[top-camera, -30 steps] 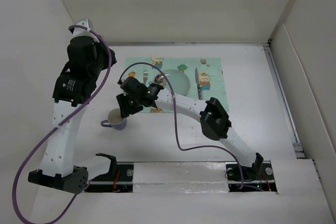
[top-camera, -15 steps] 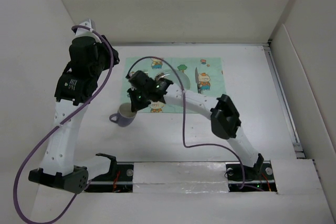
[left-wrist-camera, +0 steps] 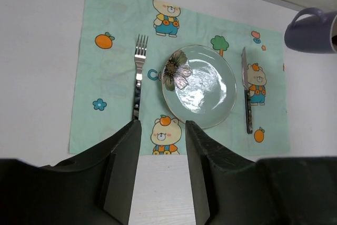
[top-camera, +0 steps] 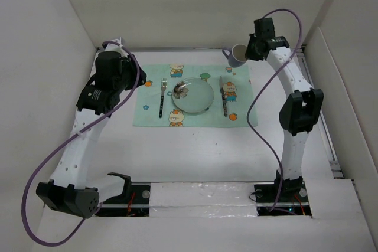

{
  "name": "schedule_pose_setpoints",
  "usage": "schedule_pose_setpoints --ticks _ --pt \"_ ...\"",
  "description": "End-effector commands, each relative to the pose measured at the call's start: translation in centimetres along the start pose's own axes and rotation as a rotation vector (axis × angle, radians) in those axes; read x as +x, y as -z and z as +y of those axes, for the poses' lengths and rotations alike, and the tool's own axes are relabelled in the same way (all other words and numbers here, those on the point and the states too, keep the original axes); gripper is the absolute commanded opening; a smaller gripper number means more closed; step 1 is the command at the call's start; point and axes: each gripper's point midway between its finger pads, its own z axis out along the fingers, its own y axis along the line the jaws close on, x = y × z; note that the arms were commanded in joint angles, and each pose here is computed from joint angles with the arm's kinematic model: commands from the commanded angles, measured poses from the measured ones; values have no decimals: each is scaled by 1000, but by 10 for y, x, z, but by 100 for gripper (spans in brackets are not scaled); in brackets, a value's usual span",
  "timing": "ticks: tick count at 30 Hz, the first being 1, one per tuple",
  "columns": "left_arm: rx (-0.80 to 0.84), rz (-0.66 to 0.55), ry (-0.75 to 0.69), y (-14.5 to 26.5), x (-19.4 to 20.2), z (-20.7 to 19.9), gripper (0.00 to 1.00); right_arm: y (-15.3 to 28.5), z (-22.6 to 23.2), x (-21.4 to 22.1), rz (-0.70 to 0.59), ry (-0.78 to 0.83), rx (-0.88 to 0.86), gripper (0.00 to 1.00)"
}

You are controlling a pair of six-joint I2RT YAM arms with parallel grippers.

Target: Set the dinner table for one person

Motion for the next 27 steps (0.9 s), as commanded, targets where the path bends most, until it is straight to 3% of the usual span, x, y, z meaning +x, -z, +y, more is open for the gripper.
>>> schedule_pose_setpoints --ticks 1,6,26,27 --pt "91 -91 3 9 -22 -19 37 5 -5 -5 26 43 31 0" --pt "103 -126 25 6 -32 -24 37 -18 -47 -17 34 31 132 0" --pt "98 -118 39 -11 -33 -25 37 -74 -64 -1 79 8 177 0" --pt "100 -120 39 -10 -33 -25 37 -73 -63 -4 69 -1 173 4"
